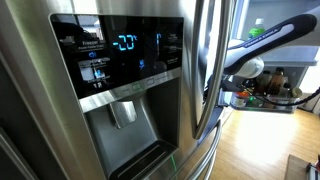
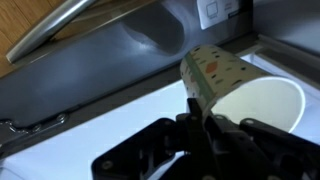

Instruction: Put the cup on the water dispenser

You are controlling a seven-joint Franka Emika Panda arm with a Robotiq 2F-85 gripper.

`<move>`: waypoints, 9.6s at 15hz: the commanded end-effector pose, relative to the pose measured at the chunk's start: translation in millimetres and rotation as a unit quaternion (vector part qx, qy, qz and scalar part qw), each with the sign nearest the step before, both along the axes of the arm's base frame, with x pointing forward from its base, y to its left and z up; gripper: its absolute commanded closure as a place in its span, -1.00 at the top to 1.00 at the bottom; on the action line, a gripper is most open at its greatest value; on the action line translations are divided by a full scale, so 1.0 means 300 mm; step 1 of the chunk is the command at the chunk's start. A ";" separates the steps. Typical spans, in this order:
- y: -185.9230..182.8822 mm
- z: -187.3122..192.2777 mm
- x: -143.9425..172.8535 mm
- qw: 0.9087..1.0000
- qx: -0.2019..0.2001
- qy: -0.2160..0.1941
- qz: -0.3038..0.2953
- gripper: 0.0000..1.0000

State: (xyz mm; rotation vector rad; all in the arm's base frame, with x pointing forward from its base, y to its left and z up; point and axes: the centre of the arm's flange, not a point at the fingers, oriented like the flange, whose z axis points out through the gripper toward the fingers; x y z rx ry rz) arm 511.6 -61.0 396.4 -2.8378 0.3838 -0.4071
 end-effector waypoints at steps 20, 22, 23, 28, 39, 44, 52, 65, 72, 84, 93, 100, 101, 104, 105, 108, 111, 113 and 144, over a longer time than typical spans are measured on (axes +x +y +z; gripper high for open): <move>0.291 0.303 -0.279 0.995 -0.034 -0.001 0.099 -0.93; 0.291 0.303 -0.279 0.995 -0.034 -0.001 0.099 -0.93; 0.291 0.303 -0.279 0.995 -0.034 -0.001 0.099 -0.98; 0.332 0.264 -0.393 0.993 -0.031 0.039 0.108 -0.98; 0.638 0.331 -0.516 0.984 -0.069 0.097 0.134 -0.98; 0.793 0.371 -0.464 0.985 -0.072 0.080 0.136 -0.98; 0.762 0.374 -0.511 0.988 -0.064 0.087 0.105 -0.93; 0.979 0.370 -0.528 0.985 -0.035 0.146 0.083 -0.98; 1.140 0.346 -0.462 0.983 -0.090 0.143 0.079 -0.98; 1.139 0.331 -0.454 0.983 -0.081 0.143 0.084 -0.93; 1.179 0.296 -0.459 0.982 -0.117 0.120 0.093 -0.98; 1.271 0.252 -0.472 0.986 -0.114 0.036 0.118 -0.98; 1.281 0.250 -0.473 0.986 -0.115 0.026 0.116 -0.98; 1.302 0.245 -0.476 0.985 -0.128 0.000 0.113 -0.98; 1.308 0.242 -0.479 0.985 -0.132 -0.007 0.110 -0.98; 1.310 0.234 -0.484 0.983 -0.146 -0.025 0.109 -0.98; 1.311 0.231 -0.475 0.980 -0.158 -0.046 0.108 -0.98; 1.325 0.237 -0.460 0.980 -0.156 -0.061 0.109 -0.98; 1.427 0.227 -0.315 0.981 -0.119 -0.131 0.074 0.35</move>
